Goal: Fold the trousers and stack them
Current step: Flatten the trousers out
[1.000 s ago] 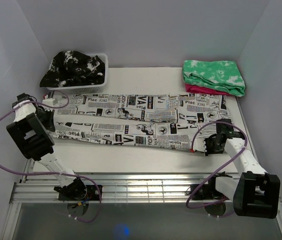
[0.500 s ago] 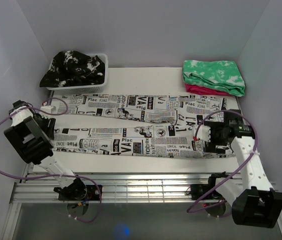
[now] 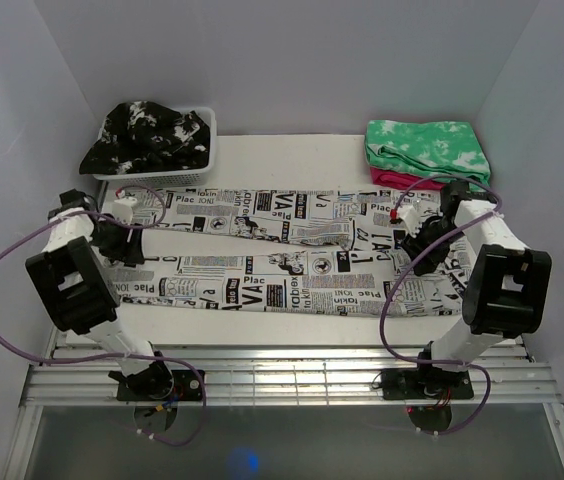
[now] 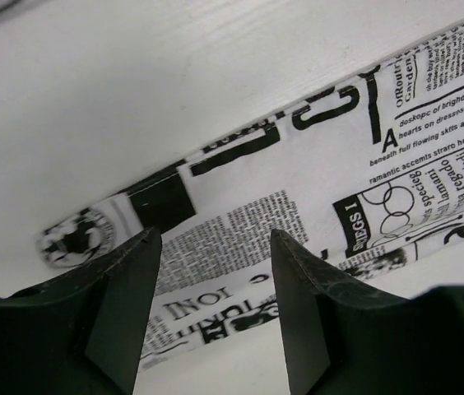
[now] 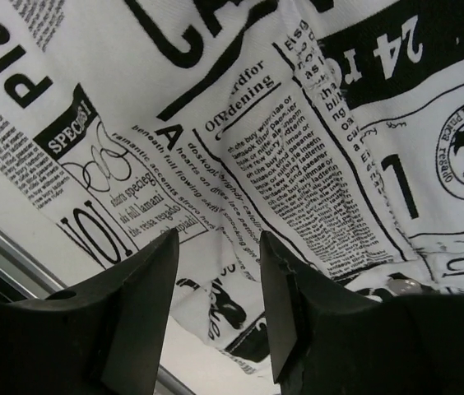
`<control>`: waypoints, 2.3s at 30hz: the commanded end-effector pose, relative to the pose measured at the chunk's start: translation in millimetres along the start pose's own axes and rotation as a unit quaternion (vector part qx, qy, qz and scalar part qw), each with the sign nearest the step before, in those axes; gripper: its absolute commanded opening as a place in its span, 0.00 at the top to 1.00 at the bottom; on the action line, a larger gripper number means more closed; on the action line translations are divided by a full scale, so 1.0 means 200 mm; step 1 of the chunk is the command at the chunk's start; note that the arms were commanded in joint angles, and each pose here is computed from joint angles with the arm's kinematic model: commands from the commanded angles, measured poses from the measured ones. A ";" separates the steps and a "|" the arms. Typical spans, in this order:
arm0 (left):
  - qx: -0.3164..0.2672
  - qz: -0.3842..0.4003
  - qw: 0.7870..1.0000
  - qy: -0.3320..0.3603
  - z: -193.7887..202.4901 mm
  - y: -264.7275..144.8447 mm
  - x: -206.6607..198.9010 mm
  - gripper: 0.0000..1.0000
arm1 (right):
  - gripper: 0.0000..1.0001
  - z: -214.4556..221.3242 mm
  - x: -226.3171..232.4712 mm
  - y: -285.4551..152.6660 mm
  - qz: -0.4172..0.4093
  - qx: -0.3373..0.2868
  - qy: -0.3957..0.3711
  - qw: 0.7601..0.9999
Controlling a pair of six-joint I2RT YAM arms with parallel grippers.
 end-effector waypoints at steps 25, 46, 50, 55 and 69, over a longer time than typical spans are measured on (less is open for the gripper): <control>-0.114 0.025 0.993 -0.020 -0.52 -0.01 0.07 0.33 | 0.51 -0.01 -0.42 -0.22 0.114 -0.042 0.160 0.980; -0.010 -0.021 0.999 -0.037 -0.27 0.57 0.10 0.36 | 0.56 0.01 -0.71 0.17 0.127 0.006 0.150 0.980; 0.031 -0.006 0.999 -0.023 -0.08 0.52 -0.01 0.40 | 0.58 0.10 -0.60 0.19 0.118 0.036 0.111 0.986; 0.047 -0.001 0.999 -0.015 0.01 0.43 -0.10 0.40 | 0.57 0.05 -0.61 0.06 0.143 0.023 0.087 0.986; -0.024 0.051 0.981 0.185 -0.59 0.10 0.14 0.24 | 0.50 -0.22 -1.02 -0.37 0.167 -0.044 -0.150 0.974</control>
Point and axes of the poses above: each gripper's point midway between its finger pads, its own y axis out along the fingers, its own x axis along the line the jaws close on, z = x × y, the point moved 2 cm from there along -y, back along the fingers, and after that the axes turned 2 degrees about -y, right-handed, at the moved point
